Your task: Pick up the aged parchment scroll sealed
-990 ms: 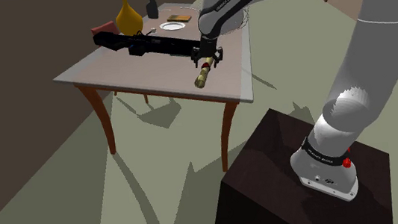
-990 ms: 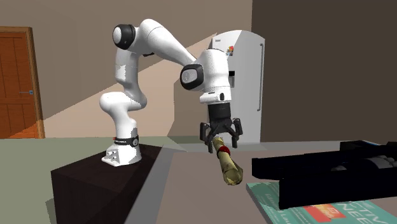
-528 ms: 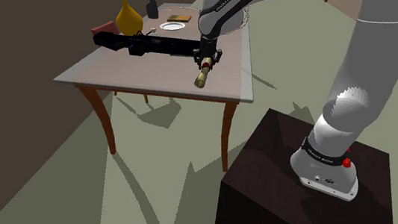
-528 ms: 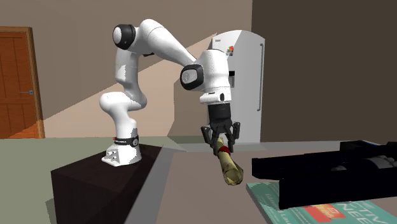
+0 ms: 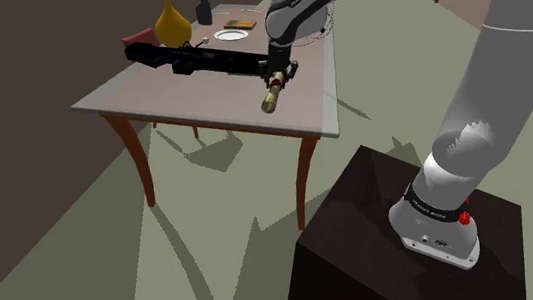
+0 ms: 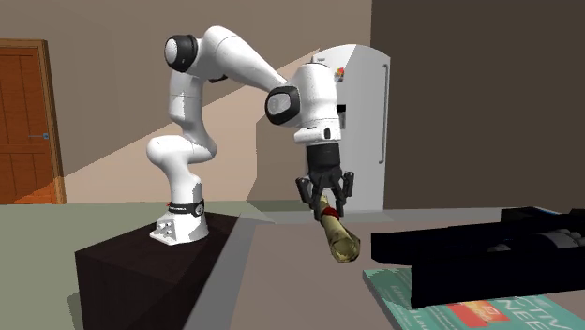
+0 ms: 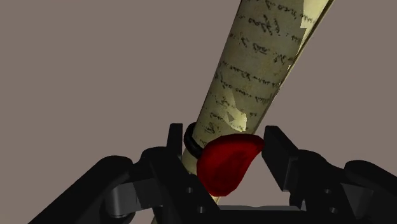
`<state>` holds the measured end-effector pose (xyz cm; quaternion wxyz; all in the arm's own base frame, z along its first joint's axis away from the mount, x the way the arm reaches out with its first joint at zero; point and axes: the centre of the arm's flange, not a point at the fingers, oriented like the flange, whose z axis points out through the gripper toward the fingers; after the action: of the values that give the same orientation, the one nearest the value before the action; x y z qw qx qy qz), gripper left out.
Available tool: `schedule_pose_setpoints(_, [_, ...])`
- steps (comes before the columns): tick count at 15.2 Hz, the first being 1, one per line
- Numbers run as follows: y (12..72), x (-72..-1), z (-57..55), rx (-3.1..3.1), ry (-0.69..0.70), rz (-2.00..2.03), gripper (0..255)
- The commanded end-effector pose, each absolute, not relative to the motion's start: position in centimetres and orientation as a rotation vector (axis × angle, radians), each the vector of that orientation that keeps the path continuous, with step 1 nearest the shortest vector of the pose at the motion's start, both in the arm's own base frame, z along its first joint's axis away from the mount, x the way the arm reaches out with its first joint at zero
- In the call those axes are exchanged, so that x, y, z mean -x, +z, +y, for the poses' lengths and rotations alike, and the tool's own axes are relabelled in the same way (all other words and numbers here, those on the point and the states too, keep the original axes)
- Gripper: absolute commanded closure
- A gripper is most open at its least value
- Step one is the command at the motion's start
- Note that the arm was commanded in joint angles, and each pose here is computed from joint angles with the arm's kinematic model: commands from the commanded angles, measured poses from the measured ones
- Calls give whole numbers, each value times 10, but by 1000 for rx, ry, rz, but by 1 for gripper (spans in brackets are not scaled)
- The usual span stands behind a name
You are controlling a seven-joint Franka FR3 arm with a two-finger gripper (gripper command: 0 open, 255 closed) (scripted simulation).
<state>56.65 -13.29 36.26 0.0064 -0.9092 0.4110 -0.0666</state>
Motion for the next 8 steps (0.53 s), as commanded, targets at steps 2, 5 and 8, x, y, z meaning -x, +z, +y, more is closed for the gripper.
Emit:
schedule_pose_setpoints(2, [379,-566,-132,2845,-208,1286,255])
schedule_pose_setpoints(5, [395,-566,-132,2845,-208,1286,255])
schedule_pose_setpoints(8, [410,-566,-132,2845,-208,1286,255])
